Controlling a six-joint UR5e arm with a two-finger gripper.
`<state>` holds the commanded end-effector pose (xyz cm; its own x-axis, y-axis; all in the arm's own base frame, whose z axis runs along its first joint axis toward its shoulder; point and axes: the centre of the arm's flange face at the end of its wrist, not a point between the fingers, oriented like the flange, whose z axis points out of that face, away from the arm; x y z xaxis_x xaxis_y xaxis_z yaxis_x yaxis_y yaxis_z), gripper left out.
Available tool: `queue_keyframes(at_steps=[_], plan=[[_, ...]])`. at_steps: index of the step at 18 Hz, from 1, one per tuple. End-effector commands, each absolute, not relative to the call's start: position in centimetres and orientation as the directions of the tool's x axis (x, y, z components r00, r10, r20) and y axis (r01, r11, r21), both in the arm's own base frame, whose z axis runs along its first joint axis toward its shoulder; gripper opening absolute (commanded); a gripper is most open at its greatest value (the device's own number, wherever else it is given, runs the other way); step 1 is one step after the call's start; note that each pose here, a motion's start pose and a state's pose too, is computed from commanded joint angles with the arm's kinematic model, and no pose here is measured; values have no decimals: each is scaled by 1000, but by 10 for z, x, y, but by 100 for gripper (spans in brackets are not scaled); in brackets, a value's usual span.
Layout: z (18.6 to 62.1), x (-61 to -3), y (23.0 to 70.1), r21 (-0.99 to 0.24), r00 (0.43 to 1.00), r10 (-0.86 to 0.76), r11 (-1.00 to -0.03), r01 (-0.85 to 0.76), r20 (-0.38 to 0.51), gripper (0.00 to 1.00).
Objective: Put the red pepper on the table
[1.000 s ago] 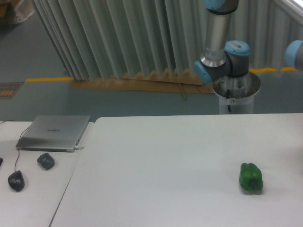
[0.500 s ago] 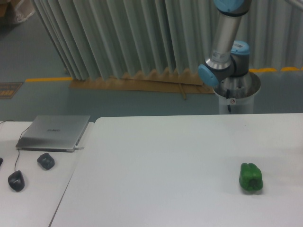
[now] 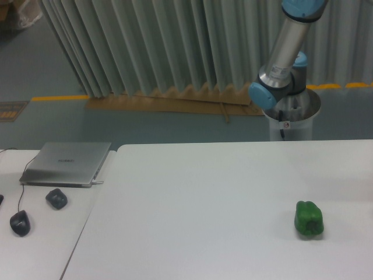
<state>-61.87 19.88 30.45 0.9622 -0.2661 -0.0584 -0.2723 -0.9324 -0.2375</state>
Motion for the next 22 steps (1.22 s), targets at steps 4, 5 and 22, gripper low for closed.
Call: queue_keyframes(at_steps=[4,5,22], plan=[[317,-622,193,-118,907,-415,-899,-422,-74,100],[319,-621,196,-90,894,-443,-890,-448,-69,100],[291,-631,178,16,822,-570,-822,-569,4,100]])
